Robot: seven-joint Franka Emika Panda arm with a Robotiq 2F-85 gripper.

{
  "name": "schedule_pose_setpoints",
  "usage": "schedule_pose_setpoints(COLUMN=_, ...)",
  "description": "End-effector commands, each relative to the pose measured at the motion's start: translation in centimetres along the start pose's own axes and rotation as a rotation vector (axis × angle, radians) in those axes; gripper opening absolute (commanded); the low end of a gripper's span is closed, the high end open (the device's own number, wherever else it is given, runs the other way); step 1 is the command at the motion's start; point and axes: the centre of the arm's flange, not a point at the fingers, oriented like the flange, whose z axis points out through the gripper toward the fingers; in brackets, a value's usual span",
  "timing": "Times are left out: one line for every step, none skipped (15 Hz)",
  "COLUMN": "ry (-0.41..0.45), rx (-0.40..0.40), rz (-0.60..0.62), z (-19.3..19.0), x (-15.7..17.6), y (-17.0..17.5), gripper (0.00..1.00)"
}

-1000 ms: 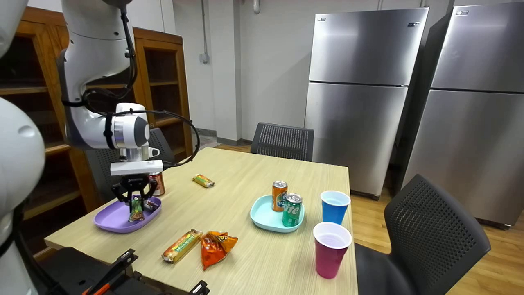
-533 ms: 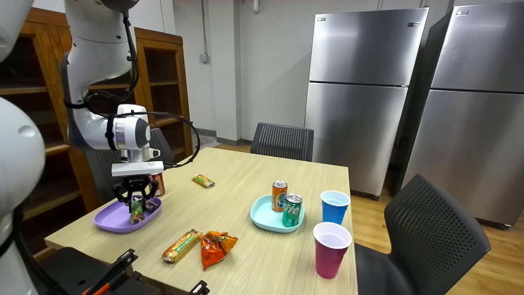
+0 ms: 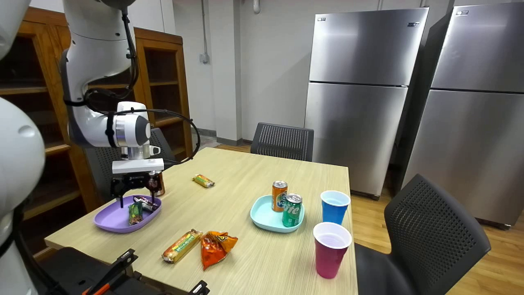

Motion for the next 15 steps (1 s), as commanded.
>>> schedule_pose_setpoints(ry=0.008, rx=-0.007, rz=0.002, z=-2.2, x=-0.2, y=0.3, gripper=1.00)
schedule_pose_setpoints(ry=0.013, rx=-0.009, rz=0.010, z=-2.5, x=-0.3, y=0.7, gripper=1.00)
schedule_pose_setpoints(ry=0.018, rx=-0.013, rz=0.018, z=-2.8, x=-0.4, y=1.1, gripper=1.00)
schedule_pose_setpoints(ry=0.023, rx=-0.016, rz=0.026, z=-3.1, x=-0.4, y=1.6, gripper=1.00)
schedule_pose_setpoints(ry=0.033, rx=-0.021, rz=0.040, z=-3.5, x=-0.5, y=2.2, gripper=1.00)
schedule_pose_setpoints(ry=0.042, rx=-0.026, rz=0.052, z=-3.9, x=-0.6, y=2.9, gripper=1.00)
schedule_pose_setpoints(ry=0.050, rx=-0.031, rz=0.062, z=-4.4, x=-0.7, y=3.5, gripper=1.00)
schedule_pose_setpoints(ry=0.060, rx=-0.038, rz=0.076, z=-4.9, x=-0.7, y=4.2, gripper=1.00)
schedule_pose_setpoints(ry=0.064, rx=-0.035, rz=0.085, z=-5.5, x=-0.8, y=4.9, gripper=1.00)
schedule_pose_setpoints(ry=0.073, rx=-0.034, rz=0.098, z=-6.0, x=-1.0, y=5.5, gripper=1.00)
schedule_pose_setpoints(ry=0.080, rx=-0.031, rz=0.120, z=-6.4, x=-1.3, y=6.1, gripper=1.00)
schedule_pose_setpoints(ry=0.077, rx=-0.038, rz=0.101, z=-4.6, x=-0.8, y=5.3, gripper=1.00)
schedule_pose_setpoints(ry=0.083, rx=-0.039, rz=0.115, z=-4.9, x=-0.9, y=5.8, gripper=1.00)
schedule_pose_setpoints(ry=0.087, rx=-0.040, rz=0.121, z=-5.2, x=-1.1, y=6.2, gripper=1.00)
schedule_pose_setpoints(ry=0.088, rx=-0.041, rz=0.124, z=-5.3, x=-1.1, y=6.3, gripper=1.00)
